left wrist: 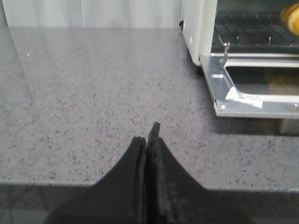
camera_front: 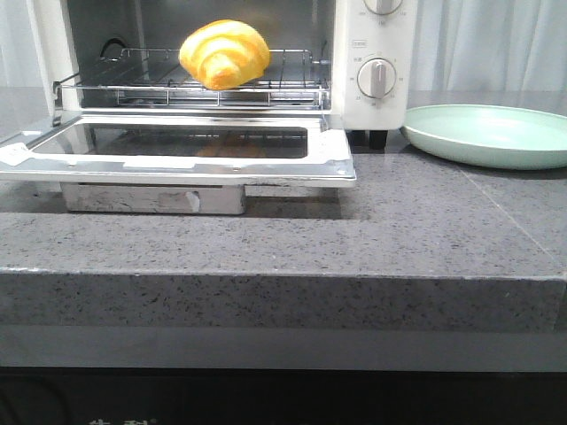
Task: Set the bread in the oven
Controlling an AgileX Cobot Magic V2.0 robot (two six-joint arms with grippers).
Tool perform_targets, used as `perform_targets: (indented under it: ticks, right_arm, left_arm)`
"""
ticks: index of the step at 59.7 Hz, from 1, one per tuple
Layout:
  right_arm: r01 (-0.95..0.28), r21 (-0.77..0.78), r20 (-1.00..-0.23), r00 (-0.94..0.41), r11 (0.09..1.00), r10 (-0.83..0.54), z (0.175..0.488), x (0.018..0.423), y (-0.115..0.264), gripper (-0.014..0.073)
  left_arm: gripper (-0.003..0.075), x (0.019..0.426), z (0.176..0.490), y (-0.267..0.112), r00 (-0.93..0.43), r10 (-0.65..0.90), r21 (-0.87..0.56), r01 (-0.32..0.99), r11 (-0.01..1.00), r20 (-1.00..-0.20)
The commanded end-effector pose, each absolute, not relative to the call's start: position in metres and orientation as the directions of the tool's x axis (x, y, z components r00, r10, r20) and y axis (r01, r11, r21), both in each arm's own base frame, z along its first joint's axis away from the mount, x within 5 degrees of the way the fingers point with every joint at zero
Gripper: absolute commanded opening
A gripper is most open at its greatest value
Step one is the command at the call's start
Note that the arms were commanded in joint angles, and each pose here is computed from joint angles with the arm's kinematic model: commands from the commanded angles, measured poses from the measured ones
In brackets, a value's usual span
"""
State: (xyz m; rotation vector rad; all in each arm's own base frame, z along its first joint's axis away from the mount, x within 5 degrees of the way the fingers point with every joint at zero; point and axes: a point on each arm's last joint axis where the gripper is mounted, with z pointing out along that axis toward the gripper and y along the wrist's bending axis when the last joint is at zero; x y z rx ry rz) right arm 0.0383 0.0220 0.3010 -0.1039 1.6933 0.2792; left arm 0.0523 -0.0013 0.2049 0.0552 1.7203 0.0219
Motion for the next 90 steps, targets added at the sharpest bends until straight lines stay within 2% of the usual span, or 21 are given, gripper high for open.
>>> perform_targets:
  ticks: [1,4,6,56,66,72,79,90]
  right_arm:
    - [-0.211,0.126,-0.992,-0.056,0.969,0.117,0.315,0.039,0.020,-0.0059]
    - [-0.211,0.126,-0.992,-0.056,0.969,0.117,0.315,0.039,0.020,-0.0059]
    - [-0.211,0.126,-0.992,-0.057,0.969,0.116,0.315,0.039,0.020,-0.0059]
    - [-0.207,0.118,-0.993,-0.056,0.971,0.108,0.315,0.039,0.019,-0.0059]
    - [-0.175,0.121,-0.993,-0.009,0.977,0.121,0.312,0.044,0.016,-0.0059]
    - [-0.123,0.125,-0.991,0.027,0.985,0.129,0.296,0.052,0.011,-0.0059]
    - [-0.024,0.063,-0.996,0.065,0.998,0.064,0.264,0.062,0.002,-0.0059]
    - [0.006,0.004,-0.998,0.066,1.000,0.004,0.225,0.060,0.000,-0.0059]
  left_arm:
    - [-0.0020,0.054,0.208,-0.001,-0.003,0.028,0.028,0.013,1.000,-1.000]
    - [-0.0020,0.055,0.203,-0.001,0.026,0.016,0.017,0.010,1.000,-1.000]
    - [-0.0020,0.055,0.201,-0.001,-0.011,0.017,0.016,0.013,1.000,-1.000]
    - [-0.0020,0.055,0.200,-0.001,-0.013,0.017,0.016,0.013,1.000,-1.000]
    - [-0.0020,0.055,0.200,-0.001,-0.013,0.017,0.016,0.013,1.000,-1.000]
    - [-0.0020,0.055,0.200,-0.001,-0.013,0.017,0.016,0.013,1.000,-1.000]
    - [-0.0020,0.055,0.200,-0.001,-0.013,0.017,0.016,0.013,1.000,-1.000]
    - [-0.0020,0.055,0.200,-0.001,-0.013,0.017,0.016,0.013,1.000,-1.000]
